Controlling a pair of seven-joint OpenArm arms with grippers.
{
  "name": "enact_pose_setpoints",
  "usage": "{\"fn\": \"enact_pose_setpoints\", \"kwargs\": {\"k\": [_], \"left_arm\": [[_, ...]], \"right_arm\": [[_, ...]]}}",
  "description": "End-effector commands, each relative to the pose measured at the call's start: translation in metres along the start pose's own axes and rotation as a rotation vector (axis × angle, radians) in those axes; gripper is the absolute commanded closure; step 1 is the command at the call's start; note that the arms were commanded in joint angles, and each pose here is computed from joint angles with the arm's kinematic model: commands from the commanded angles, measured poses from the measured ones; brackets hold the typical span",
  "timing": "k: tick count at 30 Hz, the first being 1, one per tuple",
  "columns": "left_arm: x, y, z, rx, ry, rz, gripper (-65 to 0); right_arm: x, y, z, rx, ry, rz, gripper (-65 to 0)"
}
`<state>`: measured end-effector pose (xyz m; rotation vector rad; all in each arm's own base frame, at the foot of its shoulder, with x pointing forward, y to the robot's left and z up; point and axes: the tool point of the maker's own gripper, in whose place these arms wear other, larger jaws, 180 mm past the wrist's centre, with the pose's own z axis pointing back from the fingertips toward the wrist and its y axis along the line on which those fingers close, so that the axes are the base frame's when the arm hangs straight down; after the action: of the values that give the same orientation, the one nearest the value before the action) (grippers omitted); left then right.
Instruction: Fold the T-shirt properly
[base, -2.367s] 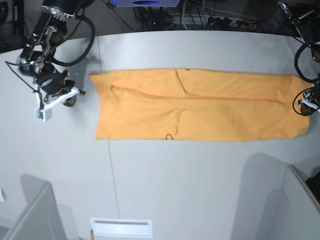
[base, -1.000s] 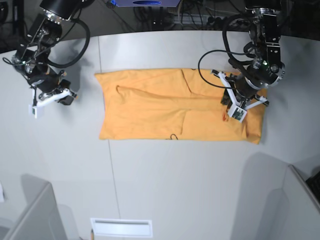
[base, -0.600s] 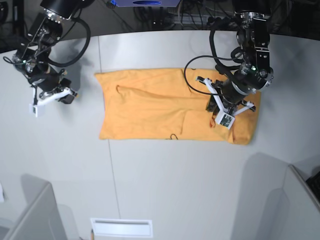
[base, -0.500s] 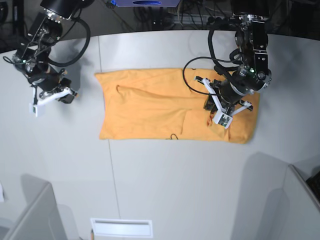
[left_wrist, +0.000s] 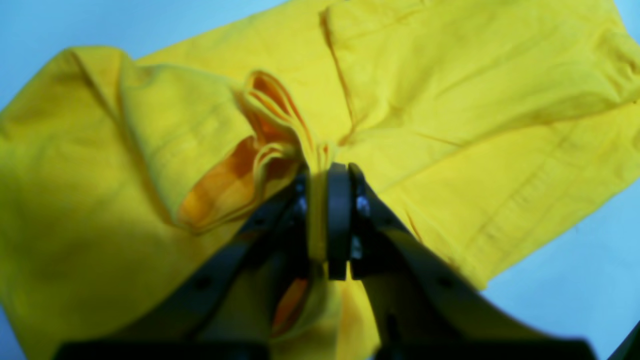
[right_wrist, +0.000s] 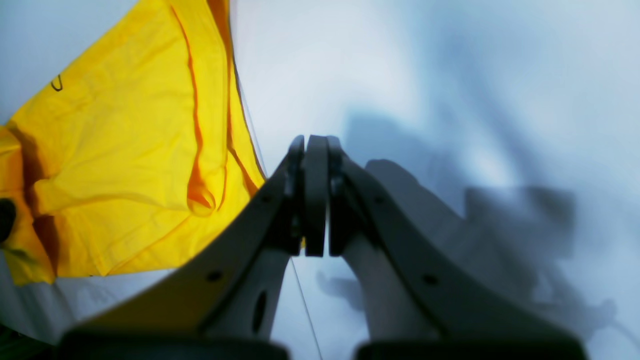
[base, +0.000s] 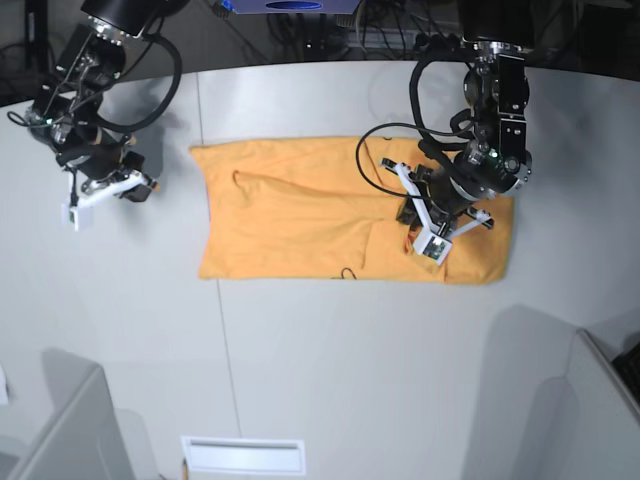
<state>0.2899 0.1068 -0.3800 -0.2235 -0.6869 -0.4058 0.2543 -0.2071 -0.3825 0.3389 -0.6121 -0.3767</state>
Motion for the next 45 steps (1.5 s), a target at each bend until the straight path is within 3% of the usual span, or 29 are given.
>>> {"fn": "enact_pose_setpoints", "kwargs": {"k": [1,17,23,26,28,33,37,40,43,45], "left_arm": [[0.008,0.001,0.000,-0.006,-0.031,0.006,0.0],[0.020,-0.001,-0.006,-0.016,-0.053,0.018,0.0],[0.022,-0.008,-0.008,-0.031,-0.059,0.026,-28.5],[0.023,-0.025,-0.012,-0.066,-0.049,-0.008,-36.5],[0.023,-0.037,-0.015,-0.093,-0.044,-0.028,-38.5],[0.029,-0.051,-0.012,-0.120,-0.069,-0.026,-38.2],[0.040,-0.039,0.012,-0.062,-0.136,-0.030,-36.5],[0.035,-0.010,0.034,0.026,-0.167,0.024,-23.4],[0.016,0.021,0.048,0.114,-0.151,0.092,0.0],[0.001,0.048,0.060,0.190,-0.139,0.148,0.0]], "right_arm": [[0.014,0.005,0.005,0.013,-0.046,0.014,0.0],[0.014,0.005,0.005,0.015,-0.046,0.013,0.0],[0.014,0.005,0.005,0.015,-0.046,0.013,0.0],[0.014,0.005,0.005,0.015,-0.046,0.013,0.0],[0.014,0.005,0.005,0.015,-0.047,0.013,0.0],[0.014,0.005,0.005,0.015,-0.047,0.013,0.0],[0.015,0.005,0.005,0.014,-0.047,0.015,0.0],[0.015,0.005,0.004,0.015,-0.046,0.013,0.0],[0.015,0.005,0.004,0.015,-0.047,0.013,0.0],[0.015,0.005,0.004,0.016,-0.047,0.013,0.0]]}}
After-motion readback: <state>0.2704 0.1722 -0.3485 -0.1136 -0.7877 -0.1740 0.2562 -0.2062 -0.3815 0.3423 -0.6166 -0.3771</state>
